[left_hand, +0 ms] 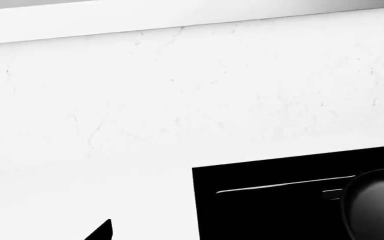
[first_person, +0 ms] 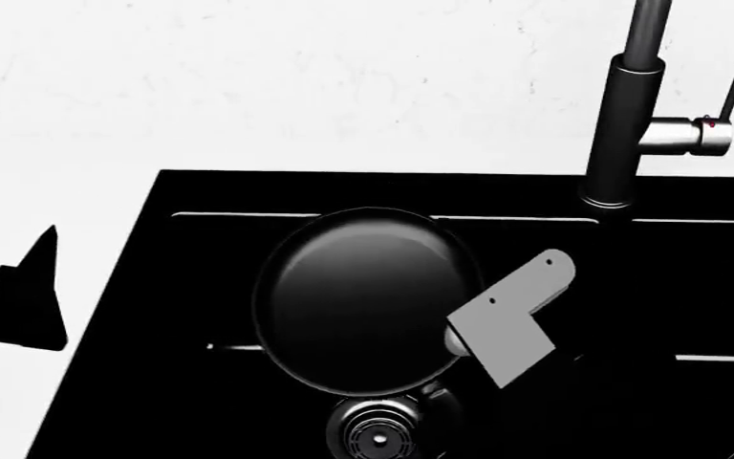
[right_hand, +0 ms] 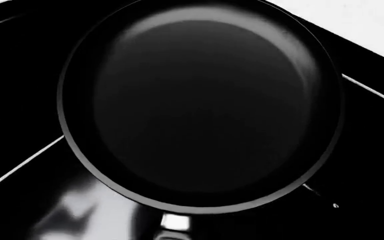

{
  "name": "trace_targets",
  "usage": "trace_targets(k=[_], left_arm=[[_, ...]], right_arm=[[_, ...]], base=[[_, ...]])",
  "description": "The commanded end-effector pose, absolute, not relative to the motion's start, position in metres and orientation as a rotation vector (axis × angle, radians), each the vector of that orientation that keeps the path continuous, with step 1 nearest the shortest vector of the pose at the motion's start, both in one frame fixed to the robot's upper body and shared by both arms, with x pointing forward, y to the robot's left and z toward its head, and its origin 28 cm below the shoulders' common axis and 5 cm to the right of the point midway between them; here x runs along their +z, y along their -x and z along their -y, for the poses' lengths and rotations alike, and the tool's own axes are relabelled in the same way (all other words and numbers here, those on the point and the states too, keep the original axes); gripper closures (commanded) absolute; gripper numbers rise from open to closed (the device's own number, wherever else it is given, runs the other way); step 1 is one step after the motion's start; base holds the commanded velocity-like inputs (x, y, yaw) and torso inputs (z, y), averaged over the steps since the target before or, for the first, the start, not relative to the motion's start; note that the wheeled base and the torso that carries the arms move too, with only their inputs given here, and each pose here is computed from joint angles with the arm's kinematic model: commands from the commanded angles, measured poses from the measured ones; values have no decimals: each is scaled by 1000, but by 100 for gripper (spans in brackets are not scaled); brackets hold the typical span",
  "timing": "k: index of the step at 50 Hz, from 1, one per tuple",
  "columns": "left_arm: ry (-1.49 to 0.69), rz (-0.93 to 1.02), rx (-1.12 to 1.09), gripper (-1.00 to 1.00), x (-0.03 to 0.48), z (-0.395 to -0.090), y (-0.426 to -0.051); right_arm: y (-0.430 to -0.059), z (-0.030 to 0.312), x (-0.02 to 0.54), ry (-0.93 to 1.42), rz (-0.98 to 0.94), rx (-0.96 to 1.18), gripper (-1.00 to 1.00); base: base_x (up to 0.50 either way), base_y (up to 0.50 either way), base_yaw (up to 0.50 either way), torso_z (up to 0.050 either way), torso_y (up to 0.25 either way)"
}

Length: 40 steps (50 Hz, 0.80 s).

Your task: Pick the pan and sponge and place them into the sink. Then turn on the water.

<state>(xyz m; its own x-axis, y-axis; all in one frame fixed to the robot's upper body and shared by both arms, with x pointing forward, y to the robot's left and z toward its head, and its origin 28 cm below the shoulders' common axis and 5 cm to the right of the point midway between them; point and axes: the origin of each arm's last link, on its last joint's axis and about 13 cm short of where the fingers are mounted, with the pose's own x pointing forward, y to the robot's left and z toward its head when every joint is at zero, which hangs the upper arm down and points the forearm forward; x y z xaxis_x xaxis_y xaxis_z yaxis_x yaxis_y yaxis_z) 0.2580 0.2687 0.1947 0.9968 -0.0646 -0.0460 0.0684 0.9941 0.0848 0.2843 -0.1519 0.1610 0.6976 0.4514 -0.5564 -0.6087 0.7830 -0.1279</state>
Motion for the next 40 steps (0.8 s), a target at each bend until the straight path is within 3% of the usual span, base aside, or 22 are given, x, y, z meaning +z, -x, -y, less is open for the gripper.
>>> trace_targets(k=[1, 40], left_arm=[[-83, -43, -68, -100, 195, -268, -259], [-86, -50, -71, -100, 193, -269, -258]], right_arm=[[-299, 143, 156, 342, -489, 704, 100], [-341, 120, 77, 288, -675, 842, 100]], base=[[0, 0, 0, 0, 0], [0, 0, 0, 1, 1]])
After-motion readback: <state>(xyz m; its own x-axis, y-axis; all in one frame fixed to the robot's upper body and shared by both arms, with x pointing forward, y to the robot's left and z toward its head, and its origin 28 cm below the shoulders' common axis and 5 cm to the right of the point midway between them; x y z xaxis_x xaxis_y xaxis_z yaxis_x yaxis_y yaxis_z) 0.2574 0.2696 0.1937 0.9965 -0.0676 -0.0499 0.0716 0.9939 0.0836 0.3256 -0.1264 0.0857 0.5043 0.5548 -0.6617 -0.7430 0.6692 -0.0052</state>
